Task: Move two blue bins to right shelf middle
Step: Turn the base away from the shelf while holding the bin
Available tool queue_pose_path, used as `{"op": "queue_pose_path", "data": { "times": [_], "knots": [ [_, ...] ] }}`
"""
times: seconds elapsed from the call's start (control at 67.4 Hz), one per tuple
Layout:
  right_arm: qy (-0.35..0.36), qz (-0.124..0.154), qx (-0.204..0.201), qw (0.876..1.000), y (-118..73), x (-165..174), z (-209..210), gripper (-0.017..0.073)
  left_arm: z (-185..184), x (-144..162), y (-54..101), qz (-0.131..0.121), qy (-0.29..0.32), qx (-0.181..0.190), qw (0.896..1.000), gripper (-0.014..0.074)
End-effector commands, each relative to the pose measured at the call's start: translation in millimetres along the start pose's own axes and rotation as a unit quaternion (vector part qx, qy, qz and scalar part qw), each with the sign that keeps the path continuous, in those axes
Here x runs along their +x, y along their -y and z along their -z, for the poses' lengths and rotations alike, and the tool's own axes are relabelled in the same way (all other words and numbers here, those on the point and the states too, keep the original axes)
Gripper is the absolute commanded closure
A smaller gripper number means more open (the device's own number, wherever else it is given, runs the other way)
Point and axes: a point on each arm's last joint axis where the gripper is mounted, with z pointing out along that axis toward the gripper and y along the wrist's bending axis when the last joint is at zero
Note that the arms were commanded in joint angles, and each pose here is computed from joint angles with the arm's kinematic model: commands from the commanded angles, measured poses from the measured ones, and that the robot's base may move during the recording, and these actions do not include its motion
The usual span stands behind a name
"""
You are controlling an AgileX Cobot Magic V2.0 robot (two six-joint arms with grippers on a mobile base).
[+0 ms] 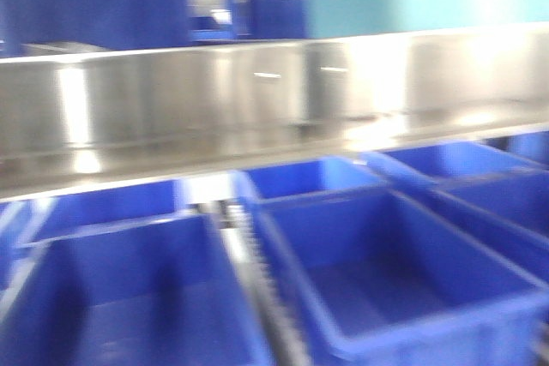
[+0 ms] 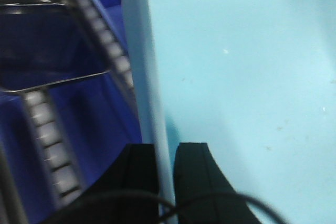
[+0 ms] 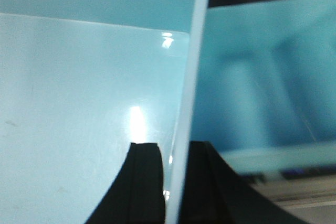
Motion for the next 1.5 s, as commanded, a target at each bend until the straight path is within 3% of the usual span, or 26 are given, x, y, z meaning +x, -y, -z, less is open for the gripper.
{"op": "queue_pose_path", "data": {
  "times": [0.0, 1.484],
  "knots": [
    [0.034, 0.011, -0.002, 0.999, 1.3, -5.8, 9.7, 0.0711, 9.6, -3.1, 5.0, -0.002, 0.023, 0.022, 0.999, 0.0704],
    [0.034, 0.011, -0.002, 0.999, 1.3, -5.8, 9.7, 0.0711, 9.6, -3.1, 5.0, -0.002, 0.023, 0.022, 0.999, 0.0704]
  ]
}}
